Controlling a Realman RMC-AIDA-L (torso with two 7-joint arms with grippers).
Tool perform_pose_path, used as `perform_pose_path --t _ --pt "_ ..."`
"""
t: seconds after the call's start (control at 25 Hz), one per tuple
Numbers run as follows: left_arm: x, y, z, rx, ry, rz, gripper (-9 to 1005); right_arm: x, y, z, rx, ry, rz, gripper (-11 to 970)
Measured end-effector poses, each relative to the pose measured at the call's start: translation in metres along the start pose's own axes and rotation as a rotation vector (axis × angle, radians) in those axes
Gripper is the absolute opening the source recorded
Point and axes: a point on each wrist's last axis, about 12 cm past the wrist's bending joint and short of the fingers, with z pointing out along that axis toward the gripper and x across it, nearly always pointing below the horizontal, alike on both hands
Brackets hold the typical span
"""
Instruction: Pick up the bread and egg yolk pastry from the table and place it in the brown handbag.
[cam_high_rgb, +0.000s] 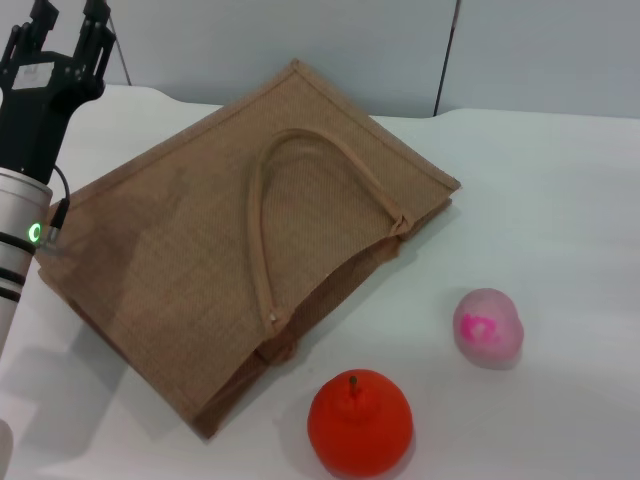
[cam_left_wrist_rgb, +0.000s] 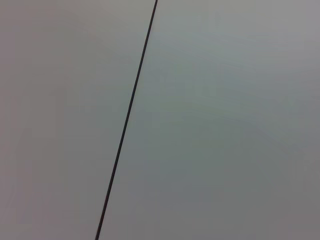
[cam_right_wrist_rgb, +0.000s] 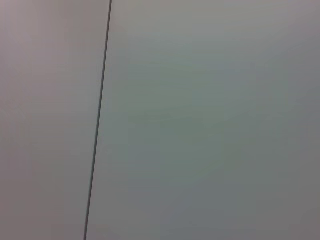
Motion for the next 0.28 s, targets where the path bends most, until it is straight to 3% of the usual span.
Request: perform_pose_path --t 0.28 --pt "0.0 -0.0002 0.0014 0.004 0.002 0.002 643 0.0022 -0.0001 0.0017 0.002 0.018 0.003 856"
